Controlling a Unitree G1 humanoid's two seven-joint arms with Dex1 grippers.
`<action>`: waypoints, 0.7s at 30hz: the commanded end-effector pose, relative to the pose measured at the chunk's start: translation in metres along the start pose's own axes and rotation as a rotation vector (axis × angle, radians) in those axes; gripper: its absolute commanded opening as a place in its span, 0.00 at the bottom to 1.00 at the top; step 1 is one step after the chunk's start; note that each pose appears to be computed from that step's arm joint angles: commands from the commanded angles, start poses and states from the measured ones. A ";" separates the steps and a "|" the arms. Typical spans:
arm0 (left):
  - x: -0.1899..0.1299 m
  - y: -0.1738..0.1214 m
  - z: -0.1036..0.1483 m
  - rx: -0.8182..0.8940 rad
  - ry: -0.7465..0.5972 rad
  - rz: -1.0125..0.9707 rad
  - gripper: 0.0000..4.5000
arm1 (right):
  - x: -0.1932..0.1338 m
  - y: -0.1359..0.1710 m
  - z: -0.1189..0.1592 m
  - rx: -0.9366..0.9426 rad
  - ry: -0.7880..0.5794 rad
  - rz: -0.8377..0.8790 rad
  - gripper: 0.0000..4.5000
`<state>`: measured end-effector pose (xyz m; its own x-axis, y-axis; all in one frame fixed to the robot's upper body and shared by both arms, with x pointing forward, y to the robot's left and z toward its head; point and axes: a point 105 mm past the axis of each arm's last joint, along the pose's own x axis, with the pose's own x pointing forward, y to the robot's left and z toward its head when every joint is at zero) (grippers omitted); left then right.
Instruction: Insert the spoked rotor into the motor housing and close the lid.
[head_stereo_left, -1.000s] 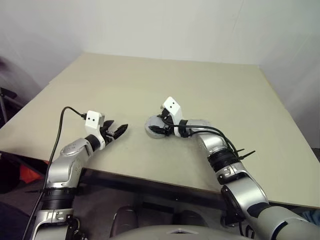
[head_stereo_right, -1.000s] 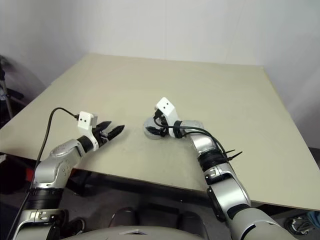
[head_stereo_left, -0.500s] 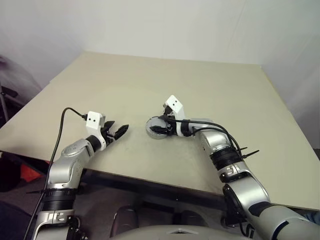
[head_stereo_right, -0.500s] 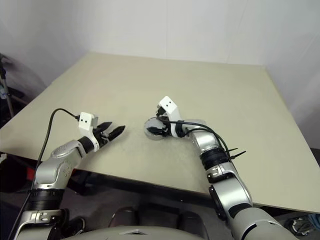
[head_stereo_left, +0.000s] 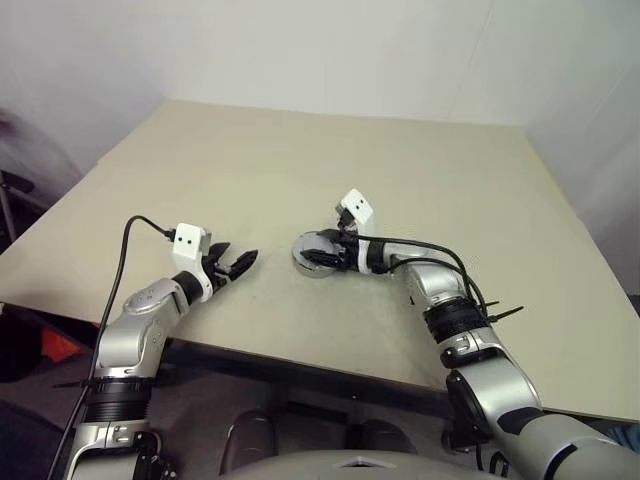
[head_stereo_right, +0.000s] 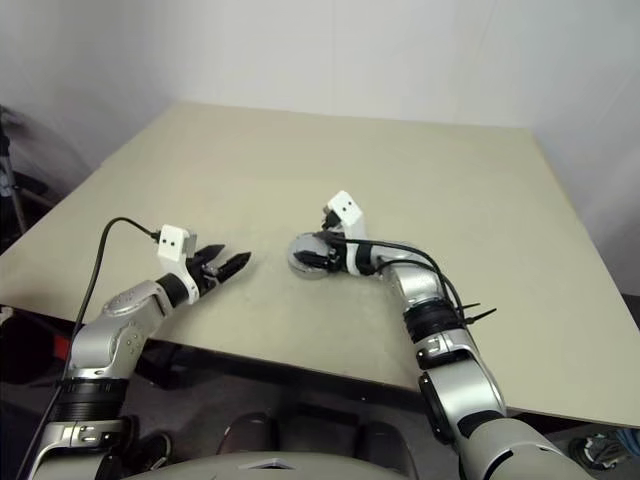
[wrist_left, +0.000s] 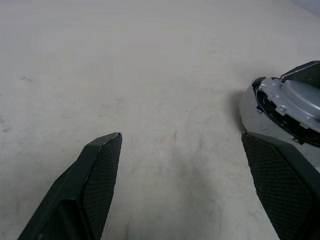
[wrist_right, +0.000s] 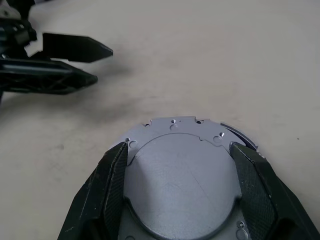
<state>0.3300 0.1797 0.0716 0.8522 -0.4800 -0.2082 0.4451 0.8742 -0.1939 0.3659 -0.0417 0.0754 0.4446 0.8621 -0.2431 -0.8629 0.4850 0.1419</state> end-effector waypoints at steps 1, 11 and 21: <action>0.002 -0.003 0.012 0.027 -0.035 -0.016 0.90 | 0.001 0.005 0.010 0.018 -0.071 0.034 0.70; 0.001 -0.002 0.010 0.027 -0.031 -0.011 0.90 | 0.010 -0.001 0.012 -0.097 -0.087 -0.050 0.70; 0.001 -0.001 0.011 0.026 -0.034 -0.007 0.90 | 0.013 -0.006 -0.001 -0.137 -0.015 -0.076 0.70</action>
<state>0.3301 0.1798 0.0701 0.8514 -0.4792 -0.2134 0.4435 0.8748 -0.1949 0.3727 -0.0312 0.0720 0.4971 0.8426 -0.2070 -0.8590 0.5116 0.0195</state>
